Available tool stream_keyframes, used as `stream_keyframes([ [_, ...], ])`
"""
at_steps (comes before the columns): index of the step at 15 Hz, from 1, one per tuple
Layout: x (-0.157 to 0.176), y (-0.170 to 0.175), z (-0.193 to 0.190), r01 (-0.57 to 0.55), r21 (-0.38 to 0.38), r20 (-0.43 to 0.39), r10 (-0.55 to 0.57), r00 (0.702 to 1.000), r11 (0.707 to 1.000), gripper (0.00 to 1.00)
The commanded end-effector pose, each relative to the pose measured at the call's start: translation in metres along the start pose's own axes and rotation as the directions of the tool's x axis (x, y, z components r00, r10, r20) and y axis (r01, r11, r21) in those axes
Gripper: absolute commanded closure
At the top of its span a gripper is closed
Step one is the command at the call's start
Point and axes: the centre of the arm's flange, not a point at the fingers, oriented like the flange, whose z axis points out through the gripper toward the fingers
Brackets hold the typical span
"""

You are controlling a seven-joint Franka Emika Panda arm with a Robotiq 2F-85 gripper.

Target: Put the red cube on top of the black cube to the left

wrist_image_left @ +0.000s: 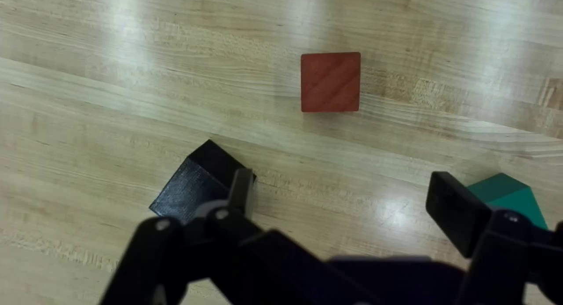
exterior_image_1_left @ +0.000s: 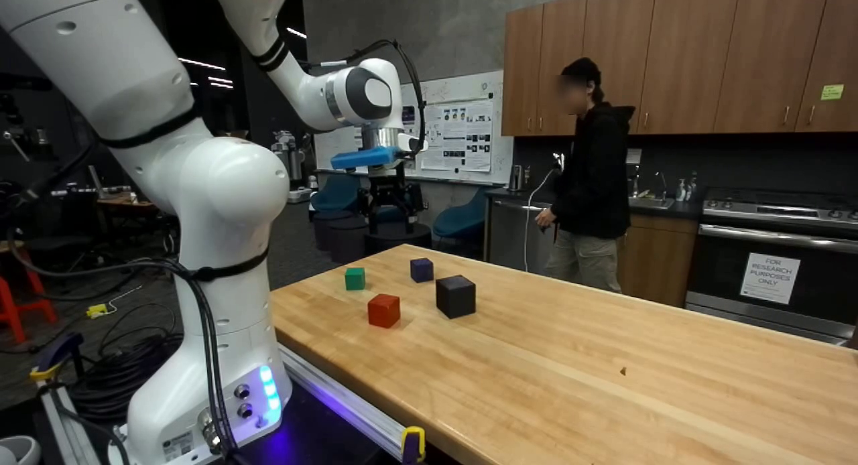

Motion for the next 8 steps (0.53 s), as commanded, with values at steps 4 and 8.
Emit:
stream_keyframes([
  [4, -0.017, -0.006, 0.025, 0.011, 0.058, -0.024, -0.010, 1.000, 0.998, 0.00],
  [8, -0.013, -0.005, 0.029, -0.004, 0.052, 0.004, 0.004, 1.000, 0.999, 0.00],
])
